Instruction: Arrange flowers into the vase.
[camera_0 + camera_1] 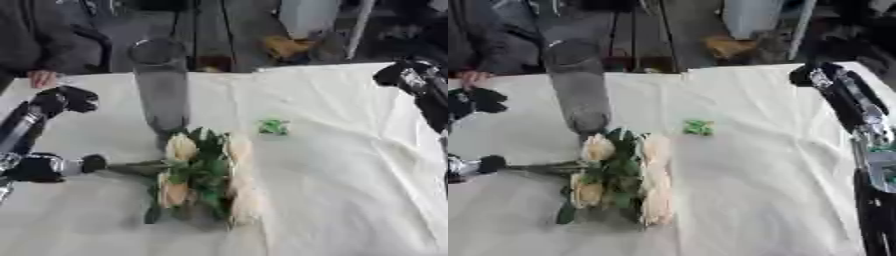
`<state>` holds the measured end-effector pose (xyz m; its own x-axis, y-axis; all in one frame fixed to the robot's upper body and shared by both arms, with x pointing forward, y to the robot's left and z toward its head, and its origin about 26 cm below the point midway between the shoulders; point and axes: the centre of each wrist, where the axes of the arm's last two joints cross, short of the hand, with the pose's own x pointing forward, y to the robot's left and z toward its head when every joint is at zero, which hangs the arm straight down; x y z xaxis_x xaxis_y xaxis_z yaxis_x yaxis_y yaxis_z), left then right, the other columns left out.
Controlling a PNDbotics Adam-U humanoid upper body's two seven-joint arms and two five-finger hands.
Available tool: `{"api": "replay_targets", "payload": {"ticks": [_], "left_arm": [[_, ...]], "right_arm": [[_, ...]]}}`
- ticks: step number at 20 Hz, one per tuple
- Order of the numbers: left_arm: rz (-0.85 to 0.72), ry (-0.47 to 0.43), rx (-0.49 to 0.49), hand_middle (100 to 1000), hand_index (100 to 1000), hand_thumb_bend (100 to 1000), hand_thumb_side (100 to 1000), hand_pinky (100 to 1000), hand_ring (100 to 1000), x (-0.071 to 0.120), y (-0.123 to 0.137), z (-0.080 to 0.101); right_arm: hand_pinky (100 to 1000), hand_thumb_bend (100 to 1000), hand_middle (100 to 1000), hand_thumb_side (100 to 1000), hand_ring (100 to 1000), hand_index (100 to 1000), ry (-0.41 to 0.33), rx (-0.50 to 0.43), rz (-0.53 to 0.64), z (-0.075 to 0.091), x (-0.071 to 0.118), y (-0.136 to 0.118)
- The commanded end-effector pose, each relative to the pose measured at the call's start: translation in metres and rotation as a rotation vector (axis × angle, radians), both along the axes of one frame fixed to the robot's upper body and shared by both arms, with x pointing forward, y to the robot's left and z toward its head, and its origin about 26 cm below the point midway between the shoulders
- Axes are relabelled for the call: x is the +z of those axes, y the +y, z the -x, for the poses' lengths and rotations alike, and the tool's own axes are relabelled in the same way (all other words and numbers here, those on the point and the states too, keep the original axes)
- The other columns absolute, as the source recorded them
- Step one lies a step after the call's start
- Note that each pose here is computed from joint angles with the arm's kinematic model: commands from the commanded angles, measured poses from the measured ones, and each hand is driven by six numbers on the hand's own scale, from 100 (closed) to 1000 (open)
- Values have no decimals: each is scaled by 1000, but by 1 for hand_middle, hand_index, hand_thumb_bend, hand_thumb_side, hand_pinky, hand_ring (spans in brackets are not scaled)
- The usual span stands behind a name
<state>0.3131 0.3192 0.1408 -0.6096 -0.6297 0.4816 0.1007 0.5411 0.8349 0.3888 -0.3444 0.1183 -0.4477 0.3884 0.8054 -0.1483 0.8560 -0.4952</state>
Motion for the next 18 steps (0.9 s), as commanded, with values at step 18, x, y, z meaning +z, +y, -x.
{"api": "replay_targets", "payload": {"ticks": [18], "left_arm": [[-444,55,-77,618,746,904,579,749,689,3,-20,-31]], "right_arm": [[793,100,543,818,754,706,-28,9,18,-2,11,1]]}}
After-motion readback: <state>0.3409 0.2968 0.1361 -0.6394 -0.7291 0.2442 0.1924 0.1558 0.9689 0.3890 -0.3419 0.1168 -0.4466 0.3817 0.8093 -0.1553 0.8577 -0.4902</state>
